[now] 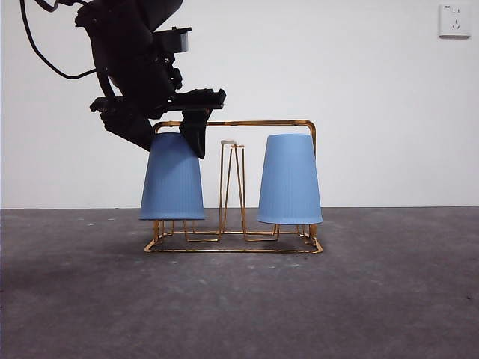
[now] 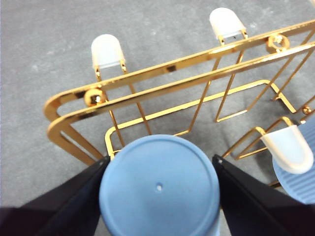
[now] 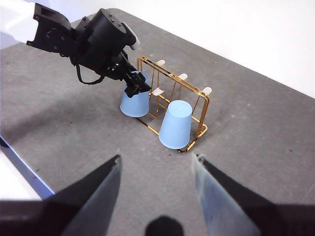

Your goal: Pick up cup 1,put cup 1 in the cup rack,pick up cup 2,put cup 2 in the cup rack

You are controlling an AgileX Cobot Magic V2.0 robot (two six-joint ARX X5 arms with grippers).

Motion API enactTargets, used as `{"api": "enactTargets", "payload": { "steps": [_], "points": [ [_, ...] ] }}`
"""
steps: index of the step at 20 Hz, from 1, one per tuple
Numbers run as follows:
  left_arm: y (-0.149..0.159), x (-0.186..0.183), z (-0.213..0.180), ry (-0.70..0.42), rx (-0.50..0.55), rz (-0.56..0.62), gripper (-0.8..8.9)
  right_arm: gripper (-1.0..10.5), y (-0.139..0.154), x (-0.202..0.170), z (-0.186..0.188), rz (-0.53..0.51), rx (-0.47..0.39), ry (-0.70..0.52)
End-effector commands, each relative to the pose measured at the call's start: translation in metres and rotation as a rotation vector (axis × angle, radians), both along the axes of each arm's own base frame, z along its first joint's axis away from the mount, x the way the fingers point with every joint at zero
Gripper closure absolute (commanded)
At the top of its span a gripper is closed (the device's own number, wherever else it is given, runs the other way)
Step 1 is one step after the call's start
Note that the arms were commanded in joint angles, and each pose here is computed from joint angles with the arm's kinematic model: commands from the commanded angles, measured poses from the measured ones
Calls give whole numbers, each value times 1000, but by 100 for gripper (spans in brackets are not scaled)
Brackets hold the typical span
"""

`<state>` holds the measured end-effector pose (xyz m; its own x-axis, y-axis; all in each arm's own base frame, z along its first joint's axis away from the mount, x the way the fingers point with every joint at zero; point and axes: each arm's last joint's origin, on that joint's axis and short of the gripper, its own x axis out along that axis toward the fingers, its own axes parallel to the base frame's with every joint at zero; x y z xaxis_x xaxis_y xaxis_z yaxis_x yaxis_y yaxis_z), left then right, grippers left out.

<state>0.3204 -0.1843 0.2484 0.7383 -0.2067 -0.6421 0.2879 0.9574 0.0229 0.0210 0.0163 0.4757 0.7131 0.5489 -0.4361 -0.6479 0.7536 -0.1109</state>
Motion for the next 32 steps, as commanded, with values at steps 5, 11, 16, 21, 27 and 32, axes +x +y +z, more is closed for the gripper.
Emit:
{"api": "enactTargets", "payload": {
  "steps": [5,11,16,21,27,32],
  "points": [
    [3,-5,-22,144,41,-14,366,699,-1,-1,-3,-4,-19,15],
    [8,-15,-15,203,60,-25,365,699,-1,-1,-3,-4,-19,15],
    [19,-40,6,310,28,-95,366,698,-1,-1,-3,-5,-19,16],
    [37,-87,54,328,-75,-206,374,698,-1,-1,-3,-4,-19,17],
    [69,-161,115,231,-275,-378,485,699,-1,-1,-3,-1,-16,21],
    [95,-208,140,118,-359,-448,821,960,1,-2,-4,47,26,68]
  ]
}}
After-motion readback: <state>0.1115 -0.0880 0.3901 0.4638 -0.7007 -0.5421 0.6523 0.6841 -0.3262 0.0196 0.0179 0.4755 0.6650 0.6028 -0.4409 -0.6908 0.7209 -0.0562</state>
